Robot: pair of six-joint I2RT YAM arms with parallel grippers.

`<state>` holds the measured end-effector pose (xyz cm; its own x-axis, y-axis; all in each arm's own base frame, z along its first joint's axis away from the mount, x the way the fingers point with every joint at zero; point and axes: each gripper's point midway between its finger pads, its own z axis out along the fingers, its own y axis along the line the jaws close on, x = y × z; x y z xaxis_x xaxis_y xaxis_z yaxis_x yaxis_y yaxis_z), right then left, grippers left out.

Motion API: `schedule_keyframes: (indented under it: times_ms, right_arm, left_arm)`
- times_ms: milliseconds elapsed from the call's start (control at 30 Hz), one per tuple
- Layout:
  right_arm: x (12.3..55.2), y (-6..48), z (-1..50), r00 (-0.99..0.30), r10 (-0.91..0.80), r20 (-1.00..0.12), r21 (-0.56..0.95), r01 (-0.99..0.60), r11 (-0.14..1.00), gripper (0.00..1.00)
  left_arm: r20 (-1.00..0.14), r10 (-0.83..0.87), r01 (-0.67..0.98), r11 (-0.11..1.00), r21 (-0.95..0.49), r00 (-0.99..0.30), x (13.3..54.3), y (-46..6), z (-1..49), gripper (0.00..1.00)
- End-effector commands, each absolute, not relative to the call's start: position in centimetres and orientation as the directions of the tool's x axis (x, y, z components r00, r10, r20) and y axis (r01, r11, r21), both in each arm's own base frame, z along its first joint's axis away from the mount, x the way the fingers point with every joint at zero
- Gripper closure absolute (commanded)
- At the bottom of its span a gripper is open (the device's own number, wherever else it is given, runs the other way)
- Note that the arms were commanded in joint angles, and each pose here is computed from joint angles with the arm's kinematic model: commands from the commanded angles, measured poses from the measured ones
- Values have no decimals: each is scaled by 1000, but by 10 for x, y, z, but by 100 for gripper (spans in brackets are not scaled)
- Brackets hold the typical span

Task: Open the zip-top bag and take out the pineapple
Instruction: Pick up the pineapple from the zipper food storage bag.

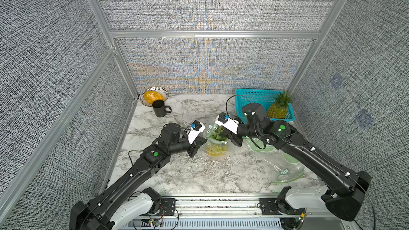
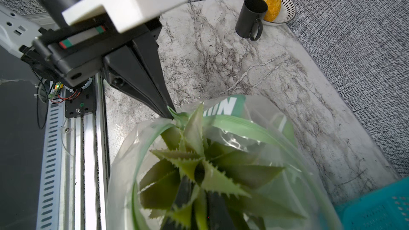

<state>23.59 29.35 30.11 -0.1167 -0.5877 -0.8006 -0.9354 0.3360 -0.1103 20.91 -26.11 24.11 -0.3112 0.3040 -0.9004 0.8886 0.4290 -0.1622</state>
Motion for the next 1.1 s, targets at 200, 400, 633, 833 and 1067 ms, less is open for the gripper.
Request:
schedule_keyframes:
  times_ms: [200,400,633,833,1067]
  right_arm:
    - [259,299,356,-1,-441,-897,-203,-887,415,100]
    - [267,275,365,-35,-404,-914,-167,-875,454,100]
    - [271,254,391,-39,-372,-927,-152,-870,469,100]
    - [270,244,396,-40,-375,-926,-155,-866,476,100]
    - [268,245,390,-52,-398,-916,-145,-881,450,100]
  left_arm:
    - [-872,349,875,457,-161,-342,209,-256,230,76]
    - [-908,247,807,573,-146,-340,221,-239,234,35]
    - [-925,221,731,678,-82,-309,248,-225,216,30]
    - [-954,217,752,659,-15,-209,269,-221,203,29]
    - [-979,161,804,594,-6,-126,278,-219,208,28]
